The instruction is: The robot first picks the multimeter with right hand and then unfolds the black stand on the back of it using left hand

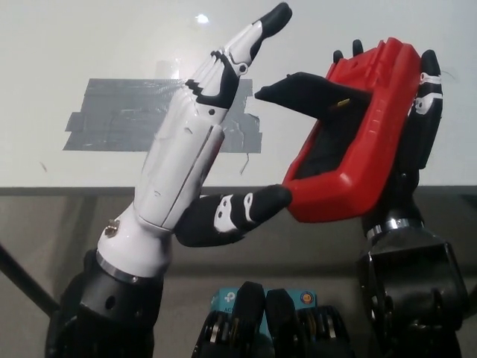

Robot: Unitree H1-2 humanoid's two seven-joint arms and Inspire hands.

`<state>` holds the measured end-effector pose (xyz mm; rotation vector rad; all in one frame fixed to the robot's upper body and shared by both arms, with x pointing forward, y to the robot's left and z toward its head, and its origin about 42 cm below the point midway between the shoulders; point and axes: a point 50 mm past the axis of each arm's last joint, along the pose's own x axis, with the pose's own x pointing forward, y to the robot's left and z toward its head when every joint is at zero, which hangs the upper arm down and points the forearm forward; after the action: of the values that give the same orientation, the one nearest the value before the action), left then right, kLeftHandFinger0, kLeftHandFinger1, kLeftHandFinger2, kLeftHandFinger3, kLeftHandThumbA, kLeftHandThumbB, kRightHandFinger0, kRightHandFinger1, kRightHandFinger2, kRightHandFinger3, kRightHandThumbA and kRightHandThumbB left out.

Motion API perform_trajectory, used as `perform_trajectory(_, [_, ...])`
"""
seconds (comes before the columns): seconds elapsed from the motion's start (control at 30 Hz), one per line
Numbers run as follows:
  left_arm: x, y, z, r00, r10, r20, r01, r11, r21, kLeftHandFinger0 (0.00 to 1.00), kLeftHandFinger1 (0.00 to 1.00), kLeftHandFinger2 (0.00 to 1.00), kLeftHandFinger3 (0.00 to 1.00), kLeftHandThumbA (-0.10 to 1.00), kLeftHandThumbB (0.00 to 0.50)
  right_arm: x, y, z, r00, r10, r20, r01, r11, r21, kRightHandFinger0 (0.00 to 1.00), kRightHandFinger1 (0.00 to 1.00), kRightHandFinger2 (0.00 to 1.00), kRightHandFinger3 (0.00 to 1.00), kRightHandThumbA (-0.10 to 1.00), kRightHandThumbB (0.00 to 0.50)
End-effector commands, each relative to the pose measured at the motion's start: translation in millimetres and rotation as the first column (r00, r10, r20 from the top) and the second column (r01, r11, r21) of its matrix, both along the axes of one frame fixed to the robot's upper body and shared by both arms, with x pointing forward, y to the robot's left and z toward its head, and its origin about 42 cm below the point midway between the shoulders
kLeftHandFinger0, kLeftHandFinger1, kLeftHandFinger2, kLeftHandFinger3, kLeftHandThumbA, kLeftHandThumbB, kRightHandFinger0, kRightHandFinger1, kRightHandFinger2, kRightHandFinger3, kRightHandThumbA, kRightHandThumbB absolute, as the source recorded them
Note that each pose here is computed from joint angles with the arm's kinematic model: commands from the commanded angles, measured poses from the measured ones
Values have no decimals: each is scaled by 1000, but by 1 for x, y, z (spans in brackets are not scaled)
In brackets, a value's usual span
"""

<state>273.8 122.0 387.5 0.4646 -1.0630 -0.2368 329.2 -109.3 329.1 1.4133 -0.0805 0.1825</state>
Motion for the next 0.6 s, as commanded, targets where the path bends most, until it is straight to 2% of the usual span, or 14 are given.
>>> perform_trajectory(0.0, [-2, -2, -1, 1000, -5, -4, 5, 1000, 14, 1000, 1000, 1000, 1000, 1000, 397, -9, 10, 26, 994, 19, 111, -29, 996, 85, 0, 414, 738, 1000, -100, 76])
perform_trajectory(0.3, [-4, -3, -10, 1000, -12, -12, 12, 1000, 24, 1000, 1000, 1000, 1000, 1000, 358, -9, 9, 27, 994, 13, 105, -23, 995, 93, 0, 372, 723, 1000, -100, 67])
perform_trajectory(0.4, [-4, -4, -13, 1000, -15, -18, 16, 999, 29, 1000, 1000, 1000, 1000, 1000, 361, -9, 9, 29, 993, 9, 116, -22, 994, 104, 0, 381, 733, 1000, -100, 44])
perform_trajectory(0.57, [-6, -5, -18, 1000, -14, -22, 15, 999, 34, 1000, 1000, 1000, 1000, 1000, 367, -9, 8, 30, 993, 9, 119, -23, 993, 119, 0, 409, 749, 1000, -100, 36])
